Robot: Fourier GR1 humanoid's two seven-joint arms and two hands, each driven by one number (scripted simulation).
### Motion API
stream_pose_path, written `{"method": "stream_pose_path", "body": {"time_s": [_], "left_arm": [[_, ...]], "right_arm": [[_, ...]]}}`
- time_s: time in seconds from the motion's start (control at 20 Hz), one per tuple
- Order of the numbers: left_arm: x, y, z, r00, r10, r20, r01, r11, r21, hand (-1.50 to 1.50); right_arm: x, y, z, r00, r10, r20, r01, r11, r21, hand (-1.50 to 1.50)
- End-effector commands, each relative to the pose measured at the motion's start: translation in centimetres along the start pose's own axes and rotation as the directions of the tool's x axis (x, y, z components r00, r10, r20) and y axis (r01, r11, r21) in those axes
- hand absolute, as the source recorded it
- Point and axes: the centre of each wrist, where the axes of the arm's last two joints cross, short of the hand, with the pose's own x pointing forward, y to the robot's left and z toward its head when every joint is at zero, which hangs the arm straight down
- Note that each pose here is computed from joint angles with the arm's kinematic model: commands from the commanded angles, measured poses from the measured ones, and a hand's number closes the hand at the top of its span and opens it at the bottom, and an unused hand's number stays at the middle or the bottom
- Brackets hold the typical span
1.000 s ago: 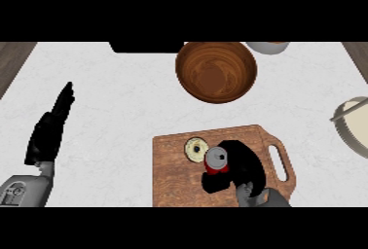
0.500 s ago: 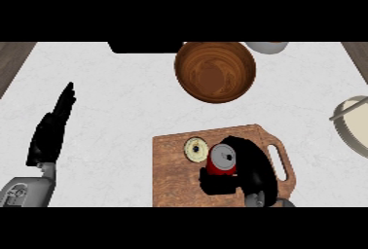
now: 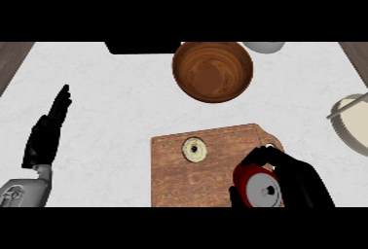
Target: Pick the can from the cutting board and place it in the tiered basket
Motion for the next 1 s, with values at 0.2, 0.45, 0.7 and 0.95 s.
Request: {"method": "stream_pose_path", "body": {"time_s": [0.2,0.45,0.7,0.95], "left_arm": [[0.7,-0.3,1.3,1.000,0.014,0.000,-0.014,1.000,-0.018,0.00],[-0.5,-0.1,-0.2,1.000,0.015,-0.005,-0.015,1.000,-0.004,0.00],[1.7,0.6,-0.6,1.000,-0.012,0.020,0.012,1.000,-0.003,0.00],[0.1,-0.1,0.7,1.000,0.012,0.012,-0.012,1.000,-0.015,0.00]], "right_arm": [[0.3,-8.9,3.0,0.990,0.009,0.144,0.043,0.935,-0.352,1.50],[1.4,-12.9,3.1,0.985,0.128,0.112,-0.063,0.886,-0.459,1.50],[1.1,-17.1,0.5,0.983,0.171,0.069,-0.126,0.896,-0.426,1.50],[-1.8,-21.1,-1.0,0.991,0.060,0.116,-0.012,0.926,-0.378,1.50]]}}
